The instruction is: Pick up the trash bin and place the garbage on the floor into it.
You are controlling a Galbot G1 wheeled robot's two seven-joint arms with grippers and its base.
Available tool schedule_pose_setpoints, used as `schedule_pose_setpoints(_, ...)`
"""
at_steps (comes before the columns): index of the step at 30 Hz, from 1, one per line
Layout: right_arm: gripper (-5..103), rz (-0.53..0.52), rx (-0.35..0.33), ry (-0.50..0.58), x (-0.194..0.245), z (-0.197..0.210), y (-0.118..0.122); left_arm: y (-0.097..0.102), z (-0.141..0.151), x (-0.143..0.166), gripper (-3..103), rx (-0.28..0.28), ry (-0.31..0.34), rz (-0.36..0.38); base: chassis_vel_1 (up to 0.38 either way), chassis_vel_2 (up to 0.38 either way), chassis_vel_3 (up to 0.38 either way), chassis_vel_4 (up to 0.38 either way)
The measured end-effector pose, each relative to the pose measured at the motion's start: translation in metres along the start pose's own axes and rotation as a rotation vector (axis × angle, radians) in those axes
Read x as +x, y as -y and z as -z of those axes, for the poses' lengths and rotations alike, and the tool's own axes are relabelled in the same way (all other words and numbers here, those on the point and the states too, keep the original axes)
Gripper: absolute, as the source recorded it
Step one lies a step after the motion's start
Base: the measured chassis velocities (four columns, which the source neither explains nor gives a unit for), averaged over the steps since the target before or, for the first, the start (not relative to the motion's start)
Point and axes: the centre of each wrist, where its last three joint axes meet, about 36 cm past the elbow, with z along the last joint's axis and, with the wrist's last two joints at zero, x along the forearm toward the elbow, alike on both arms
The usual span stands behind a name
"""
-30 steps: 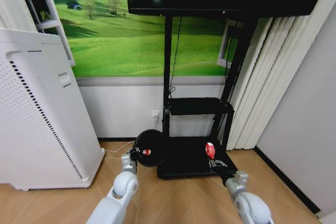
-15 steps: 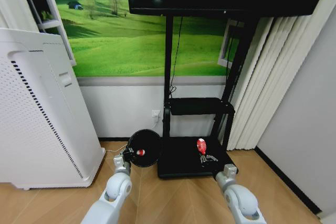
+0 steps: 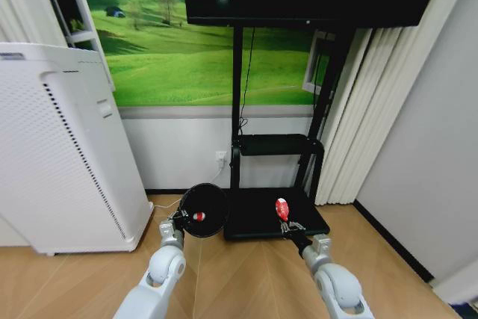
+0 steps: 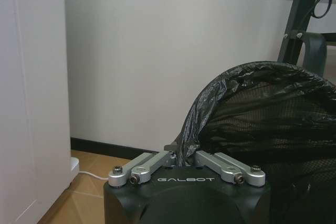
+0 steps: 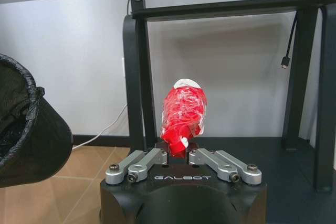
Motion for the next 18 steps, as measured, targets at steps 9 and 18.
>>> schedule_pose_setpoints(9, 13, 0.003, 0.018, 0.010, -0.005, -0.001, -0.001, 0.001, -0.004, -0.004, 3, 0.001, -0.004, -0.003, 0.313, -0.314, -0.305, 0.321)
schedule_pose_setpoints(18, 13, 0.040, 0.048, 0.038, -0.010, -0.004, -0.006, 0.000, -0.024, -0.033, 3, 0.024, -0.003, -0.088, 0.363, -0.347, -0.340, 0.343)
